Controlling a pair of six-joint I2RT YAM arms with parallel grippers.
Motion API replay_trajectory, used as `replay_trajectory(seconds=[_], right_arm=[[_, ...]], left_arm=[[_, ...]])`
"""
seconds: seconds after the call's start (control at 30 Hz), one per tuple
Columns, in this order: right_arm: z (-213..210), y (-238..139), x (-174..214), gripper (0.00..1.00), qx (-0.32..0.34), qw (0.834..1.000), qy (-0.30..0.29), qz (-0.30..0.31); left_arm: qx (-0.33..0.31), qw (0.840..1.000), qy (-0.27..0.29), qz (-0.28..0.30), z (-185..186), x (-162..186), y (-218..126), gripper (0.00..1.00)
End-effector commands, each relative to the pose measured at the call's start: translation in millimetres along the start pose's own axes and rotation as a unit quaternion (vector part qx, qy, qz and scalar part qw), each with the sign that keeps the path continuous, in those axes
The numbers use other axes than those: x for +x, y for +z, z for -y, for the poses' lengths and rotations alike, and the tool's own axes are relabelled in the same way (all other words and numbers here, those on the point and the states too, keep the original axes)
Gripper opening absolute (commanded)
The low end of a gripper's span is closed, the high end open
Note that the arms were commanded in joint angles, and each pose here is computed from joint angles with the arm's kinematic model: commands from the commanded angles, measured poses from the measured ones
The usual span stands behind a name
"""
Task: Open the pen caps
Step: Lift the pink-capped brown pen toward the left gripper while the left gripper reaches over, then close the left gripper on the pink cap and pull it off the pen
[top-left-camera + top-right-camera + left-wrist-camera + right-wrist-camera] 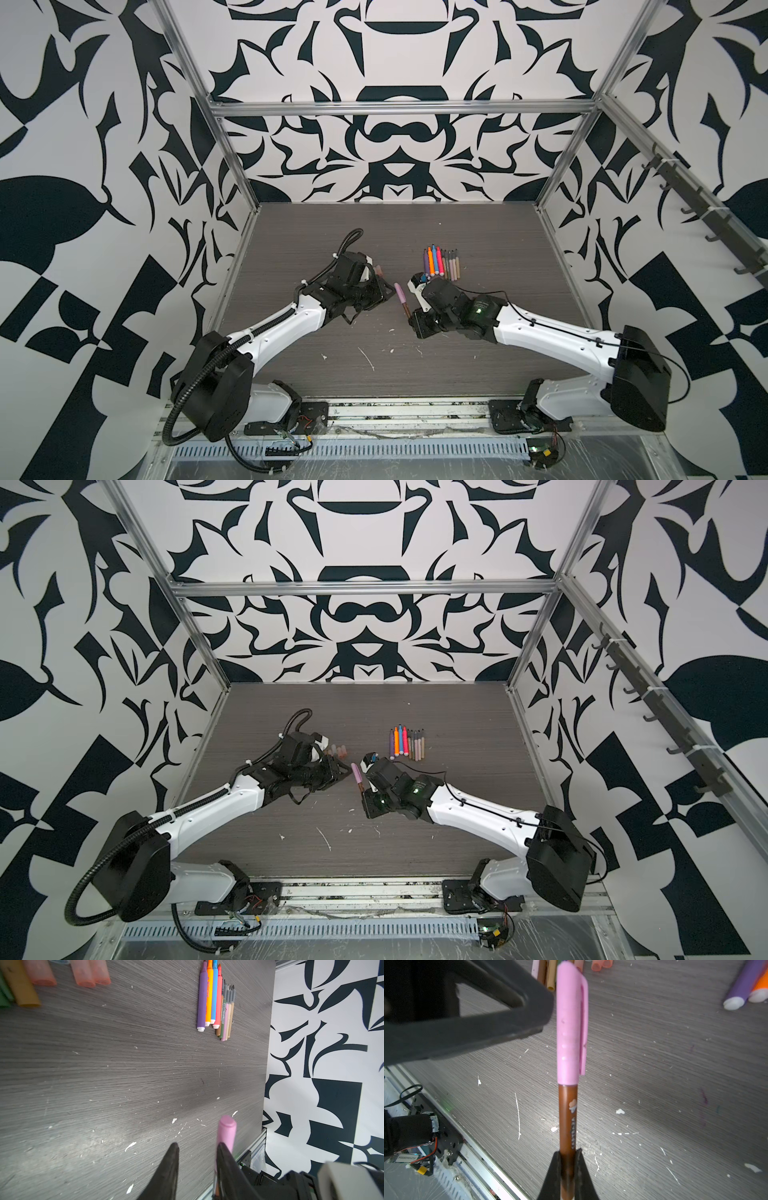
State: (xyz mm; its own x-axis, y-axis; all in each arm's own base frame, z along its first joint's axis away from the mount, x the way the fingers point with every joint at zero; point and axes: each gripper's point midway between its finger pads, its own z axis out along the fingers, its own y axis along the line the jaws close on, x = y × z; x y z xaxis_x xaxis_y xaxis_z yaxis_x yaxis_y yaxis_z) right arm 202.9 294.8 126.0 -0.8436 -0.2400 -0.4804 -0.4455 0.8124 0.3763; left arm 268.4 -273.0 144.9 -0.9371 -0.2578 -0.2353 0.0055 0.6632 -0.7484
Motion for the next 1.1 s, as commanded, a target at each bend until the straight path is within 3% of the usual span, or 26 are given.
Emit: replay_trajectory(seconds=[0.0,0.3,0.77,0.83,0.97,1.07], right_arm=[[-11.4,-4.8,-9.4,0.0,-0.019,1.0,0.0,0.006],[-27.4,-8.7,-14.2,0.0,-0.058,0.998,-0.002,0.009],[-31.0,-11.9,-19.4,0.0,-0.063,0.998,0.0,0.017],[-30.6,-12.2,-19.4,0.0,-0.062,0.998,0.0,0.018],[-30.7,-14.2,-20.2,0.0,-0.063,0.998,-0.001,0.021],[-31.6,-16.6,-21.0,0.05,-0.068,0.997,-0.002,0.028]], left_arm=[[0.024,0.999,0.008,0.021,20.2,-9.5,-8.8,0.34],[0.024,1.0,0.009,0.015,20.2,-7.9,-4.7,0.34],[0.023,1.0,0.011,0.004,20.1,-2.5,5.6,0.3],[0.024,1.0,0.01,0.003,20.2,-1.9,6.5,0.25],[0.028,1.0,0.013,0.002,23.5,-1.3,7.1,0.01],[0.03,0.999,0.015,0.0,24.8,-0.2,7.3,0.0]])
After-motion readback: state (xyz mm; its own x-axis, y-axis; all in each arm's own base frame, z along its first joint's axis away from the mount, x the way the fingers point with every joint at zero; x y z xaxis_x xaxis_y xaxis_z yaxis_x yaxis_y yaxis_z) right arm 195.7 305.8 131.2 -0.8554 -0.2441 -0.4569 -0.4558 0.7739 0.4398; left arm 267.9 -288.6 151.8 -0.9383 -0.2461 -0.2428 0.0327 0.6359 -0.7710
